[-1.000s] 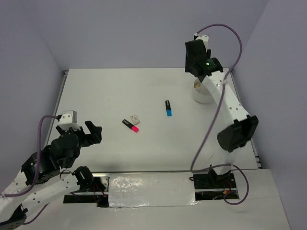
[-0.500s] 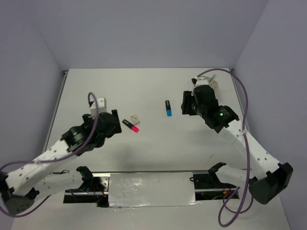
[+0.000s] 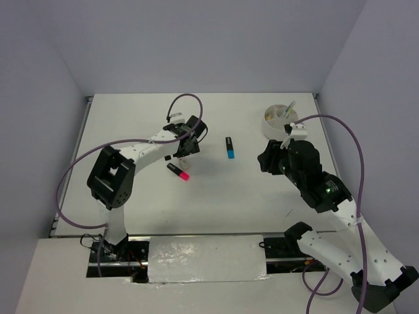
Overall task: Sort the stationery into containers
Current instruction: Pick up the stationery from the center of the board.
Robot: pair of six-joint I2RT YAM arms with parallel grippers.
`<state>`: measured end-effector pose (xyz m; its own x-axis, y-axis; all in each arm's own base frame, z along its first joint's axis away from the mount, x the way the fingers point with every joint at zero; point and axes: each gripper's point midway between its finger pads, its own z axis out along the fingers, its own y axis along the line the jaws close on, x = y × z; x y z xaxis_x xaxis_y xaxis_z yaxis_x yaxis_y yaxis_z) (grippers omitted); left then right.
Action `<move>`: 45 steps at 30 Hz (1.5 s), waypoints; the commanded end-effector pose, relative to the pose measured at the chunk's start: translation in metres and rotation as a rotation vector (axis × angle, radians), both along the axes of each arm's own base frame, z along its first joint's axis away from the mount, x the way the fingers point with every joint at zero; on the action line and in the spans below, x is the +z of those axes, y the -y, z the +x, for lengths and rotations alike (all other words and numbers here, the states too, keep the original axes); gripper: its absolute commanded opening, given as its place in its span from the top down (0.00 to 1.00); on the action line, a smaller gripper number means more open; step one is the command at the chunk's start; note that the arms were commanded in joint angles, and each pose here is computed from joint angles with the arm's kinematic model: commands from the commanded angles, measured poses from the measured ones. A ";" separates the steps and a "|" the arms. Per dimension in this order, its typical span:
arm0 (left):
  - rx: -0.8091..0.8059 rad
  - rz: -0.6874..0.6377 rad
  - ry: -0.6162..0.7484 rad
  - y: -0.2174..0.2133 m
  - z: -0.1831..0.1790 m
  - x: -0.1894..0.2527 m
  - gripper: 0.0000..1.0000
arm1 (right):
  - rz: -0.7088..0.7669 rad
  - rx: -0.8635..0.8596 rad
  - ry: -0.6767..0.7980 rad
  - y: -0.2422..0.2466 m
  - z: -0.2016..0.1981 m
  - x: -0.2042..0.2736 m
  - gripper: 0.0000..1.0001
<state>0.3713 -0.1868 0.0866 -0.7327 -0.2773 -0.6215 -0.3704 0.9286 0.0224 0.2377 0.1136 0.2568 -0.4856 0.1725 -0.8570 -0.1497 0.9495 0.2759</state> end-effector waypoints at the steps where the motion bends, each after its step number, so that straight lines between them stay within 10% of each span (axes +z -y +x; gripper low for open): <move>1: 0.005 -0.072 0.008 0.020 0.016 -0.002 0.04 | -0.006 0.019 -0.040 -0.001 -0.009 -0.017 0.44; 14: 0.008 -0.089 -0.064 0.026 0.014 -0.055 0.15 | 0.005 0.078 -0.075 -0.014 -0.008 -0.039 0.44; 20: 0.013 -0.108 -0.096 0.023 0.009 -0.076 0.42 | 0.006 0.076 -0.082 -0.013 -0.009 -0.041 0.43; 29: -0.017 -0.153 -0.101 0.031 0.008 -0.081 0.55 | 0.032 0.094 -0.066 -0.018 -0.011 -0.034 0.43; 36: -0.061 -0.397 0.030 0.064 0.011 -0.020 0.97 | 0.227 0.124 -0.010 -0.040 -0.010 -0.038 0.43; 45: -0.086 -0.740 0.188 0.124 -0.013 0.086 0.99 | 0.396 0.195 0.052 -0.069 -0.005 -0.053 0.40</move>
